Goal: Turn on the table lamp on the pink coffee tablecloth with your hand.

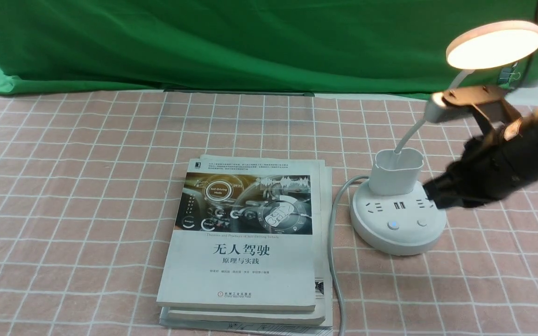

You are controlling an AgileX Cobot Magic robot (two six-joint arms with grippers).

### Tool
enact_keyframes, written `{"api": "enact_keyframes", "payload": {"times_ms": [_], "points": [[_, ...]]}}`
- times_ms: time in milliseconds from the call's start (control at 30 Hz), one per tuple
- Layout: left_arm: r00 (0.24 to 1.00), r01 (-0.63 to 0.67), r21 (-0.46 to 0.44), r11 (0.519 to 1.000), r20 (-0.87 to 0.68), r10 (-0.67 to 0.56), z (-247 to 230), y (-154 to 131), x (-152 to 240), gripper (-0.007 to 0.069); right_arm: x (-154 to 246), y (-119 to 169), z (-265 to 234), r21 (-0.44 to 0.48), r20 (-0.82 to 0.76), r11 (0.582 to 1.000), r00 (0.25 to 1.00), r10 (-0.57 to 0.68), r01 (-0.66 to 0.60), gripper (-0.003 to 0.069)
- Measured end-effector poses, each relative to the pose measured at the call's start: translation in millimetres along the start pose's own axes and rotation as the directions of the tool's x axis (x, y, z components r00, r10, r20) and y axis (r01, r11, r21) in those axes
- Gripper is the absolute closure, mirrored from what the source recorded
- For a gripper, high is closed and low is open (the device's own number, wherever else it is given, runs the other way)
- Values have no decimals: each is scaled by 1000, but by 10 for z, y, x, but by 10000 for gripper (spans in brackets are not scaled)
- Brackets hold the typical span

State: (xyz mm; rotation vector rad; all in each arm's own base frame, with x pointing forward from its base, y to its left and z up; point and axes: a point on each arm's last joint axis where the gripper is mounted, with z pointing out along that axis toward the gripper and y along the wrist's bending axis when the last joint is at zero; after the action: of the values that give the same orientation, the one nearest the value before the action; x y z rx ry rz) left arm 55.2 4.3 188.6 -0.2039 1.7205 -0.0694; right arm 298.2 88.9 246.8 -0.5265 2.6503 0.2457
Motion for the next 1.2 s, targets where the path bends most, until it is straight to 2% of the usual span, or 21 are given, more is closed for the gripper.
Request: {"api": "enact_keyframes", "payload": {"times_ms": [133,367,467,700,867,933,1067,1133,1167,1200], "points": [[1000,0,0,1000,0,0,0,0,0,606,298,57,-151,-1,-5,1000,1000,19,-19,627],[1000,1,0,1000,0,-1,0,0,0,606,845,193,-603,-5,82,993,990,114,-114,624],[1000,3,0,1000,0,-3,0,0,0,606,975,241,-779,-15,109,990,984,142,-141,617],[1000,2,0,1000,0,-2,0,0,0,606,1092,313,-1174,-22,293,991,947,133,-132,590],[1000,1,0,1000,0,-1,0,0,0,606,1149,344,-1423,-10,450,994,887,102,-110,592],[1000,1,0,1000,0,-1,0,0,0,606,1172,353,-1492,5,492,996,867,73,-87,617],[1000,1,0,1000,0,-1,0,0,0,606,1292,332,-1519,82,591,996,806,-30,-22,629],[1000,1,0,1000,0,-1,0,0,0,606,1380,309,-1484,107,621,994,783,-39,-36,629],[1000,1,0,1000,0,-1,0,0,0,606,1502,280,-1472,138,675,988,736,-46,-65,629],[1000,1,0,1000,0,-1,0,0,0,606,1586,264,-1413,150,688,985,725,-46,-80,629]]}}
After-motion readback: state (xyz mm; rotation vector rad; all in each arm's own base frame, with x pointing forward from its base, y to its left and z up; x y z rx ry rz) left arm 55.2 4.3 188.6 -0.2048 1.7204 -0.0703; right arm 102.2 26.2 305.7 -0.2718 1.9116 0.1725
